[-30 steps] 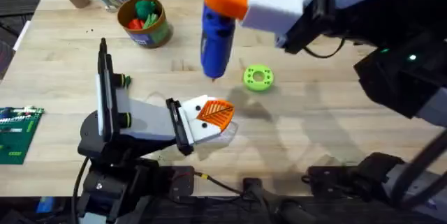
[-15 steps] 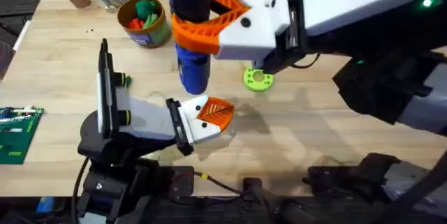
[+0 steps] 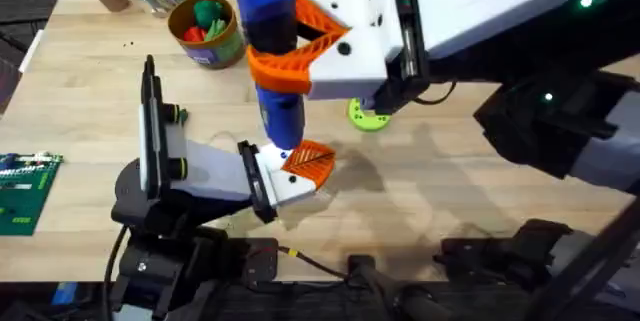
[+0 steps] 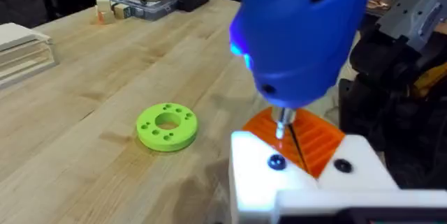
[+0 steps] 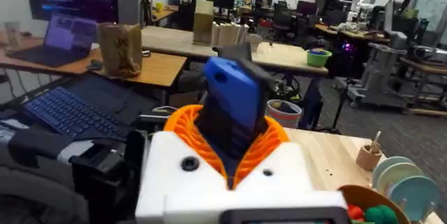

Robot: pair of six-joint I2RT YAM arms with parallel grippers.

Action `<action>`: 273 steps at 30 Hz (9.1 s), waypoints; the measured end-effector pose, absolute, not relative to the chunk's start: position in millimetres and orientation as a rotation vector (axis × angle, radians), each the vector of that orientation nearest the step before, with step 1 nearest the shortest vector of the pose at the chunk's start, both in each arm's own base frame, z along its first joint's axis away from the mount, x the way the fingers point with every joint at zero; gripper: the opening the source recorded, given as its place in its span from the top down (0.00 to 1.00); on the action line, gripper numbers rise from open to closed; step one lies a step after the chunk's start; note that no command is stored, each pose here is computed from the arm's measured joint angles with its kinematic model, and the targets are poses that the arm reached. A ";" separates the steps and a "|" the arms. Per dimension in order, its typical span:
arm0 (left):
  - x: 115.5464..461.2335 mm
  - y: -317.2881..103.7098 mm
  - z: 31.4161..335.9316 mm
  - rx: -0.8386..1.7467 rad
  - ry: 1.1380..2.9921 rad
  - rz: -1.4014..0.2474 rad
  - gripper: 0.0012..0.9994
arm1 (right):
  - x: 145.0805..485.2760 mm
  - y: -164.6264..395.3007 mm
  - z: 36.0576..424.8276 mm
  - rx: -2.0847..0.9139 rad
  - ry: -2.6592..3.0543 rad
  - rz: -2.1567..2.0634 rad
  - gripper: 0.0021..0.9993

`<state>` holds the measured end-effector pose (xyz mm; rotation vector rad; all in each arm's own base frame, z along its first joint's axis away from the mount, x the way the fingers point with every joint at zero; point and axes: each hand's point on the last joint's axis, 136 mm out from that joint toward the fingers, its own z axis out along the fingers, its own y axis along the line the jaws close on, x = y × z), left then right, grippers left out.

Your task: Pick up the gripper from the table and insert it into the empty holder that is missing its gripper. Then pick up a screw, insert it into the mounting hole, and use the screwdriver to tighten it. Finally, clean up the table by picking up the vegetable and placing it into the bucket.

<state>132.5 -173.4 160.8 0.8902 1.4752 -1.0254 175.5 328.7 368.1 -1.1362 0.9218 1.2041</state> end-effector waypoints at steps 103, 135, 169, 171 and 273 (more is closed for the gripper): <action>132.4 -173.4 160.7 0.876 1.488 -1.042 1.00 | 222.1 283.4 404.6 -0.928 0.867 1.160 0.97; 132.4 -173.4 160.7 0.877 1.488 -1.042 1.00 | 420.9 125.4 199.2 -1.339 1.444 -0.430 0.97; 132.5 -173.4 160.7 0.876 1.488 -1.041 1.00 | 413.4 138.0 61.3 -1.671 1.640 -0.260 0.68; 132.9 -173.2 160.7 0.875 1.488 -1.039 1.00 | 409.0 139.3 56.3 -1.686 1.655 -0.242 0.57; 208.9 36.8 210.9 0.053 2.715 0.465 0.01 | 352.5 162.6 201.8 -0.844 1.952 0.228 0.01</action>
